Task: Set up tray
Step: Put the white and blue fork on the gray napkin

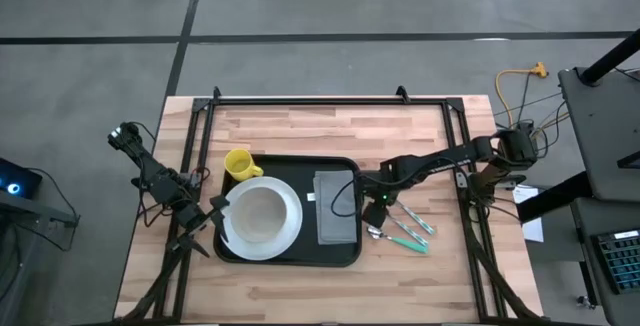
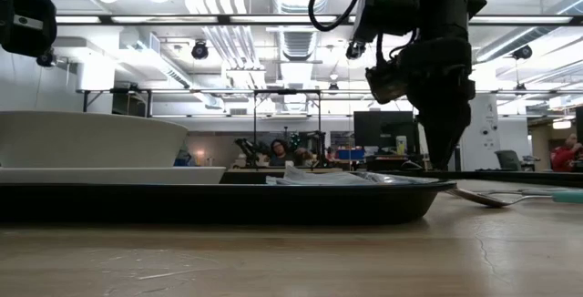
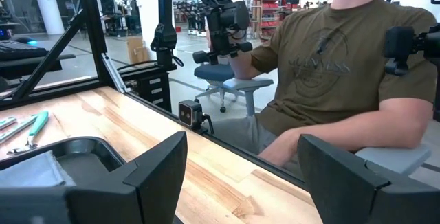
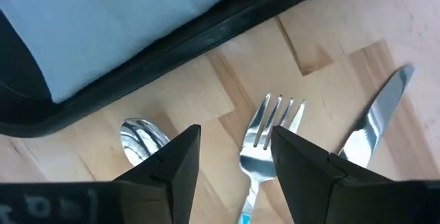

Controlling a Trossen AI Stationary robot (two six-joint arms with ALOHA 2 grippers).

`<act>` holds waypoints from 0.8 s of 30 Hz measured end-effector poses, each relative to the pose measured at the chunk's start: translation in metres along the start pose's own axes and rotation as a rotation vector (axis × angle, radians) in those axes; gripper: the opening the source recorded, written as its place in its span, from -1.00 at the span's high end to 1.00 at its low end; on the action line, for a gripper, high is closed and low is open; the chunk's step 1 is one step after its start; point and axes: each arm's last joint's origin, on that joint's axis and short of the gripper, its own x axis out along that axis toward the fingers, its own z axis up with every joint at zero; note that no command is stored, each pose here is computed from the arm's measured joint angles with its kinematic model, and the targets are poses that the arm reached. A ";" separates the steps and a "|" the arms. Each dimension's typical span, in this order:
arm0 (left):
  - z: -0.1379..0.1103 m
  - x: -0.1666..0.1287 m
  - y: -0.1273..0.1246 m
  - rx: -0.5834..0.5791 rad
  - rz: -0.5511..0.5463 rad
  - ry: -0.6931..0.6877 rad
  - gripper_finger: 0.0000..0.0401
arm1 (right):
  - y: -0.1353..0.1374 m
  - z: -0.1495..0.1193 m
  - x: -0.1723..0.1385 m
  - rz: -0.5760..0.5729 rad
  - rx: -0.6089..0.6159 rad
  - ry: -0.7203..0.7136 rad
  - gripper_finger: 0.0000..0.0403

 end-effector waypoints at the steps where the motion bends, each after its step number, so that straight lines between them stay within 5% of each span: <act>1: 0.000 0.000 0.000 0.000 0.000 0.001 -0.27 | 0.000 -0.001 0.000 -0.001 0.010 0.002 0.17; 9: 0.000 0.000 0.000 0.000 0.000 0.000 -0.27 | 0.001 -0.015 -0.002 -0.119 0.053 0.043 0.17; 24: 0.000 0.000 0.000 0.000 0.000 0.000 -0.27 | 0.018 -0.034 -0.012 -0.079 0.032 0.008 0.17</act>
